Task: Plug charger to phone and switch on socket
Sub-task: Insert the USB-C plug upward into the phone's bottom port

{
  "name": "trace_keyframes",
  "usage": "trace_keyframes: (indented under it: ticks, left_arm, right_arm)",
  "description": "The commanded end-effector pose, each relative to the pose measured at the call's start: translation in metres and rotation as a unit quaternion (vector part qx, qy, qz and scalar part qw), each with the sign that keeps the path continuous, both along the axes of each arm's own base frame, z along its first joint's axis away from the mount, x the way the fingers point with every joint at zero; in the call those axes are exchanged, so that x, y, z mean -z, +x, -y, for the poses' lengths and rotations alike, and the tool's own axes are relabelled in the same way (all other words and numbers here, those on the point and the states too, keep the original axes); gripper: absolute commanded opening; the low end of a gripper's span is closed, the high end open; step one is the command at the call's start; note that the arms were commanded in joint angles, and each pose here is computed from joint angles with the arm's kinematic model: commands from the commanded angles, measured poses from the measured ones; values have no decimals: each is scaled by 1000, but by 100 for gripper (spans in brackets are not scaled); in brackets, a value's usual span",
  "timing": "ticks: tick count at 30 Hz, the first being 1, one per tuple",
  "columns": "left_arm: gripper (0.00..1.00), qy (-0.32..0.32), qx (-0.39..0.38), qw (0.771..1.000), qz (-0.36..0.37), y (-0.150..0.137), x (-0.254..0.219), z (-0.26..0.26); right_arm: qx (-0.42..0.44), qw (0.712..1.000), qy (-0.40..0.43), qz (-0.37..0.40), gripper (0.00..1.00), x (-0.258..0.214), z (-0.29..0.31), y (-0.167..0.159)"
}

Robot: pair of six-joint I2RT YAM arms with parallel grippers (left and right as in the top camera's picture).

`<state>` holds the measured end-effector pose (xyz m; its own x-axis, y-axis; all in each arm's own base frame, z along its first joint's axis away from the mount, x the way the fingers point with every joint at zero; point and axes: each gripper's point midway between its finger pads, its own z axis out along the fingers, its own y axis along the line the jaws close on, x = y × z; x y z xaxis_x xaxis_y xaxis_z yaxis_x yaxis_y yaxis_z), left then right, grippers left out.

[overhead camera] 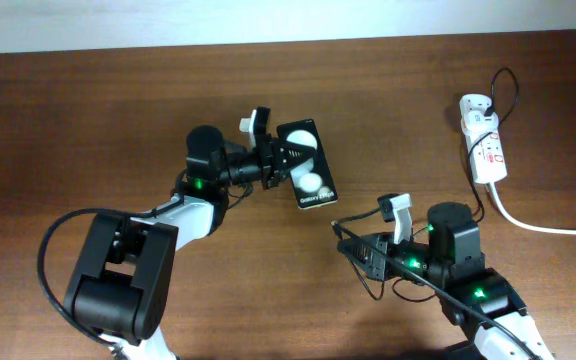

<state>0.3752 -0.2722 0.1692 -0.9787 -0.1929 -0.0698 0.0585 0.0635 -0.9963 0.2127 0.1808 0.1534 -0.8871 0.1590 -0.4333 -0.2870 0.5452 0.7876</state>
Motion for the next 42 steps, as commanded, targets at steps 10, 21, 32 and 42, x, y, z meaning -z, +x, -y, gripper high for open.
trace_keyframes:
  ticks: [10,21,32,42]
  left_arm:
    - [0,4,-5,999,40,2,-7,1]
    - [0,4,-9,999,42,3,-6,1]
    - [0,4,-10,999,42,4,-6,1]
    - [0,4,-10,999,41,4,-6,1]
  right_arm:
    - [-19,999,37,-5,4,2,-16,19]
    - [13,999,12,27,4,2,-20,32]
    - [4,999,14,41,4,-2,-27,31]
    - [30,999,-1,43,4,2,-21,39]
